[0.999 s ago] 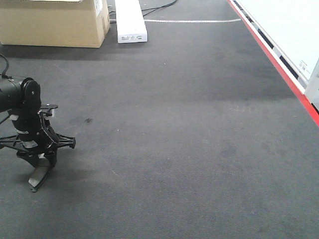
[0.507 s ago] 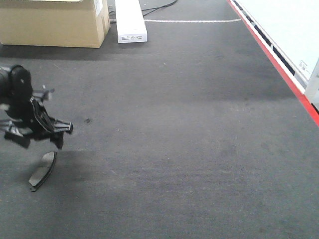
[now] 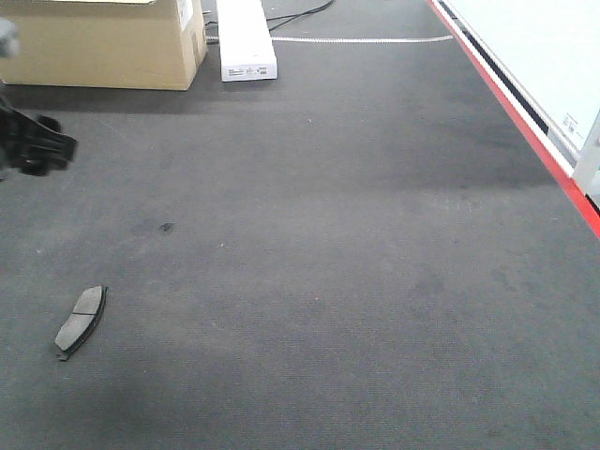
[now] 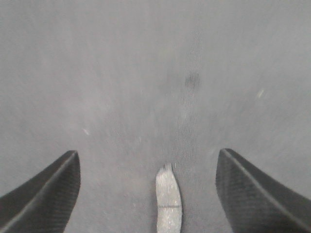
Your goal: Move and align brake pads A on conveyor
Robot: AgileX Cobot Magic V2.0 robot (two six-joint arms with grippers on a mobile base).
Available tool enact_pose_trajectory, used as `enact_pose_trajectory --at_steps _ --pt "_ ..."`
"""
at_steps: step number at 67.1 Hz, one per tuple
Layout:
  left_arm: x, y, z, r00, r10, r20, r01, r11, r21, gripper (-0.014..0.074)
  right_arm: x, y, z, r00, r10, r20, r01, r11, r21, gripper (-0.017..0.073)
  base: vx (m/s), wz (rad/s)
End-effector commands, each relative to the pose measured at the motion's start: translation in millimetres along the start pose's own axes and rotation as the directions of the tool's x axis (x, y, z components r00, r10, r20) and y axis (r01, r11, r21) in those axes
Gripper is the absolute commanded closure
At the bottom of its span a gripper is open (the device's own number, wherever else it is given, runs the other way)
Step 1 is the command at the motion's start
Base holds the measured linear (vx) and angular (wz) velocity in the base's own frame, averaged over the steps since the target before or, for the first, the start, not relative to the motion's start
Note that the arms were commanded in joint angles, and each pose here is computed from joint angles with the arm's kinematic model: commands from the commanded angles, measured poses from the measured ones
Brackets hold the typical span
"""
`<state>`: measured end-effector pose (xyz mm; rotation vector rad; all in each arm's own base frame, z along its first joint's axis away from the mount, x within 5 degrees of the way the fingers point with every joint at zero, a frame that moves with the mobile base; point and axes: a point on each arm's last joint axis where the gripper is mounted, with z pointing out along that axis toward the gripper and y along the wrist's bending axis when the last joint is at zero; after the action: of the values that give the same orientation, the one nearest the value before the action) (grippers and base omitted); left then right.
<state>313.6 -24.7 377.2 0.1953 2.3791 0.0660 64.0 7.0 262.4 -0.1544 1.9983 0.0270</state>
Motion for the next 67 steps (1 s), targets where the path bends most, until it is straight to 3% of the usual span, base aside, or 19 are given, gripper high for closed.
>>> enact_pose_trajectory --at_steps 1,18,32,43,56,67 --pt "1.2 2.0 -41.9 0.98 0.0 0.198 0.003 1.0 -0.014 0.0056 -17.5 -1.7 -4.7 0.993 -0.014 0.118 0.013 1.0 0.017 0.0566 0.0 0.0" --pt "64.2 -1.8 -89.7 0.943 -0.004 0.332 0.011 1.0 -0.019 0.0056 -17.5 -1.7 -4.7 0.993 -0.014 0.118 0.013 1.0 0.017 0.0566 0.0 0.0" --pt "128.4 -6.6 -111.5 0.92 -0.081 0.384 0.085 0.996 0.008 0.0056 -17.5 -1.7 -4.7 0.993 -0.014 0.118 0.013 1.0 0.017 0.0566 0.0 0.0" --pt "175.0 -9.9 -122.4 0.895 -0.073 0.439 0.082 0.997 0.0 0.0056 -17.5 -1.7 -4.7 0.993 -0.014 0.118 0.013 1.0 0.017 0.0566 0.0 0.0" --pt "213.1 -13.1 -127.1 0.868 -0.075 0.491 0.086 0.996 0.0 0.0056 -17.5 -1.7 -4.7 0.993 -0.014 0.118 0.013 1.0 0.017 0.0566 0.0 0.0" --pt "226.2 -14.1 -131.8 0.838 -0.073 0.54 0.087 0.996 -0.001 0.0056 -17.5 -1.7 -4.7 0.993 -0.014 0.118 0.013 1.0 0.017 0.0566 0.0 0.0"
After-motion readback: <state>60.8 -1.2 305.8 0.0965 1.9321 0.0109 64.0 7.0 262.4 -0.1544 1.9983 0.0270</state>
